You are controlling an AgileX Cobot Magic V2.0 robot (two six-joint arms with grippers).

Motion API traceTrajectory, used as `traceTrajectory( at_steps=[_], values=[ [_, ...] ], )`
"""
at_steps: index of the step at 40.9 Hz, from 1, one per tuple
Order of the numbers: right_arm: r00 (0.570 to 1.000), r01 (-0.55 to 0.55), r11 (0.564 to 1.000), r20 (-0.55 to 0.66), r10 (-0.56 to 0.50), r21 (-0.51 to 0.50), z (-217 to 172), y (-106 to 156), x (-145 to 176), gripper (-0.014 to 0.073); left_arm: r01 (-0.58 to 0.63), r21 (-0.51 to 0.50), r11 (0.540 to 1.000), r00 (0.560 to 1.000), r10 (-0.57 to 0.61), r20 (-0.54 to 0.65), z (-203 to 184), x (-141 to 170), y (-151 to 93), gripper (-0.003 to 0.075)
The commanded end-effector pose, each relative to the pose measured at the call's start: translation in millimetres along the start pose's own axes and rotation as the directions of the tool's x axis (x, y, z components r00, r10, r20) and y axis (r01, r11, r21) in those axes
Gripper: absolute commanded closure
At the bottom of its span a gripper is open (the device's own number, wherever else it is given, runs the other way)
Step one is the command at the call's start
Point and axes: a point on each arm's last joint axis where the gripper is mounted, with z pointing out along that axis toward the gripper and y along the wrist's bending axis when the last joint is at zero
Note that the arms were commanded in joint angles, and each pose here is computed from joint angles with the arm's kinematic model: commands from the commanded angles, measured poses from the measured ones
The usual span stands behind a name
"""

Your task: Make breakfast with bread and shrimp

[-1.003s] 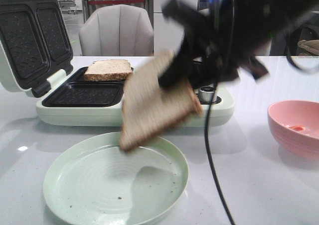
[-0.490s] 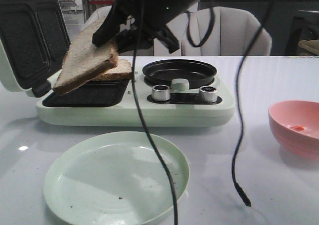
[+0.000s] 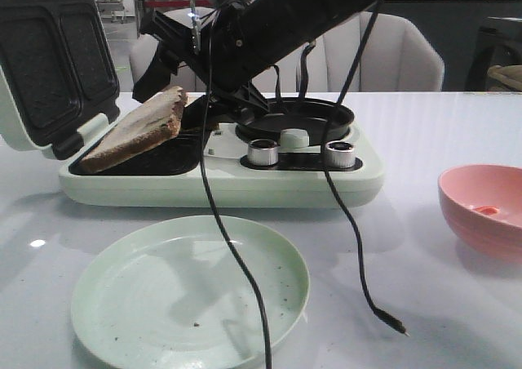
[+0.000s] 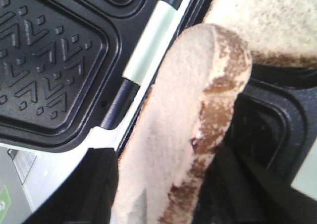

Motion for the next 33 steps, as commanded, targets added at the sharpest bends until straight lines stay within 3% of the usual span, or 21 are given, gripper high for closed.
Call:
traceTrajectory(
  at_steps=[1, 9, 17, 23, 33],
  values=[
    [0.989, 0.082, 0.996, 0.126, -0.078, -0.026, -40.2, 33.2, -32.3, 0.0111, -0.006, 0.026, 1.000, 0.996, 0.004, 0.089, -5.4, -12.5, -2.5, 0.0265],
    [0.963, 0.201, 0.975, 0.164, -0.214, 0.092, -82.5, 54.1, -46.7, 0.0134, -0.006, 0.026, 1.000, 0.996, 0.004, 0.089, -5.4, -12.5, -2.5, 0.0265],
    [0.922, 0.351, 0.906, 0.083, -0.379, 0.239, -141.4, 84.4, -46.1, 0.0134, -0.006, 0.026, 1.000, 0.996, 0.004, 0.089, -5.4, -12.5, -2.5, 0.0265],
    [0.882, 0.438, 0.829, 0.008, -0.470, 0.347, -186.3, 100.7, -23.9, 0.0134, -0.006, 0.026, 1.000, 0.996, 0.004, 0.089, -5.4, -12.5, -2.5, 0.0265],
    [0.891, 0.417, 0.804, -0.014, -0.454, 0.425, -249.8, 96.3, 38.3, 0.0134, -0.006, 0.026, 1.000, 0.996, 0.004, 0.089, -5.4, -12.5, -2.5, 0.0265]
  ],
)
